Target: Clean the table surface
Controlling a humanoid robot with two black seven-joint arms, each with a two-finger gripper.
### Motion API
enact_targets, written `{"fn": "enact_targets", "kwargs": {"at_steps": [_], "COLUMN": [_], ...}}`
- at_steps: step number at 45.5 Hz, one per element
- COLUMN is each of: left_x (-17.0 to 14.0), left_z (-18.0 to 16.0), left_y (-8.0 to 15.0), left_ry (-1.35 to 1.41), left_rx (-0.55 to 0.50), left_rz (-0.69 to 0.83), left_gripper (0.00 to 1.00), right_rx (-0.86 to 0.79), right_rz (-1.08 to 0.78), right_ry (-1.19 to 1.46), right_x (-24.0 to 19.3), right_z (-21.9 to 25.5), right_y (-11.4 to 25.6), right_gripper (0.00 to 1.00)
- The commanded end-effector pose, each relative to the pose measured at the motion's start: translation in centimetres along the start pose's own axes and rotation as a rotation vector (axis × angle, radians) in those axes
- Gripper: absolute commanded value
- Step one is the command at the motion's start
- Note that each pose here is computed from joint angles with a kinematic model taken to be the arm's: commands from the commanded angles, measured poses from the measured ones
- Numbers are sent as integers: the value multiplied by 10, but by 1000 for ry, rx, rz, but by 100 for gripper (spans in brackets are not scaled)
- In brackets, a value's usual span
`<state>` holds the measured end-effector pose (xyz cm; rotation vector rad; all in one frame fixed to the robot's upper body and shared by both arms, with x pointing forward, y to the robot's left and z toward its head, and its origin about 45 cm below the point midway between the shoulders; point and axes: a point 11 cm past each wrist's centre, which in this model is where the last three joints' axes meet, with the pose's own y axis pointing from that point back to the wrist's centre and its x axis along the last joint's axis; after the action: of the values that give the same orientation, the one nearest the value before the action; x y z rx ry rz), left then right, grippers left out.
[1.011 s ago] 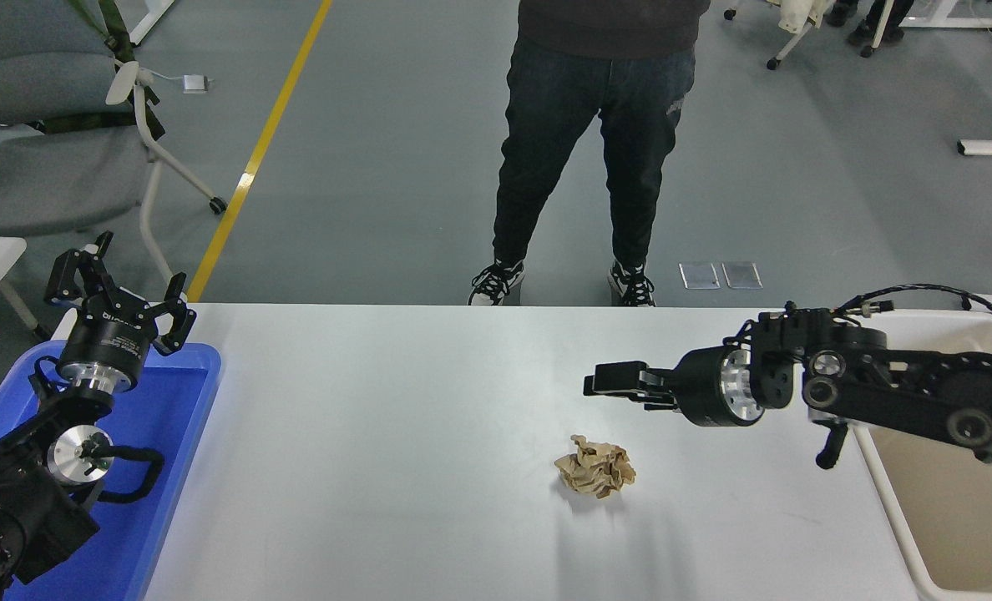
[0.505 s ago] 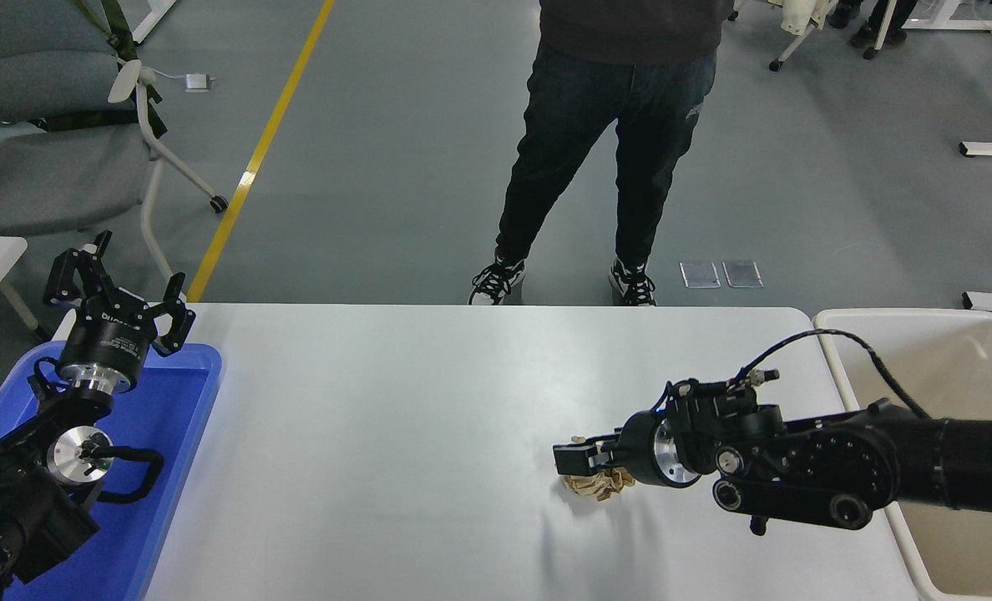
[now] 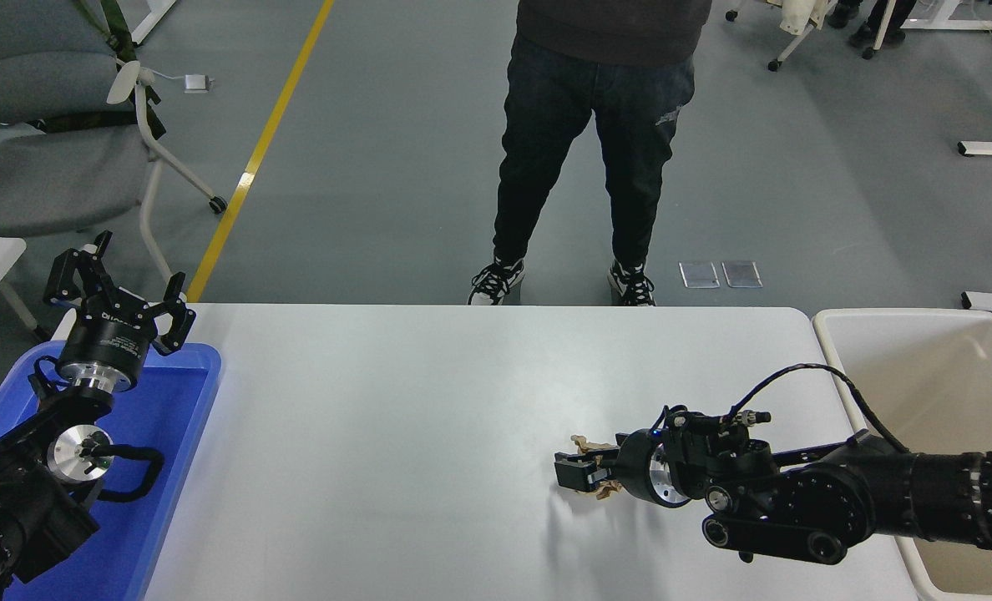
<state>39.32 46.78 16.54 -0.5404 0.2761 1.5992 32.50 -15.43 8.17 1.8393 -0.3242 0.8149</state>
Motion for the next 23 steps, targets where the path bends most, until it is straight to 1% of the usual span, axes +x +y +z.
{"fn": "enact_targets", "kwargs": {"at_steps": [1,7,12,15,17,18,23], "left_x": [-1,0,0,0,0,0,0], "left_z": [0,0,0,0,0,0,0], "left_y": [-1,0,0,0,0,0,0], "left_ry": [1,0,0,0,0,1,0], "left_rx": [-1,0,-1,0,0,0,0], "left_rz": [-2,1,0,1,1,-1,1], "left_gripper": [100,100,100,100,100,100,100], "right_rx": [-19,-24,-24,-19,-17,-15,-3], "right_rz": [-3,36,54,56,56,56,55], "right_ry": [-22,-31,-40,-29,-24,-19,-2], "right_x": [-12,-15,-18,-18,-19,-19,-22], "right_z": [7,10,11,11,11,11,9], "right_y": [-3,-3,-3,-3,-3,-3,-3], "right_gripper": [98,96,83,68,54,50,49]}}
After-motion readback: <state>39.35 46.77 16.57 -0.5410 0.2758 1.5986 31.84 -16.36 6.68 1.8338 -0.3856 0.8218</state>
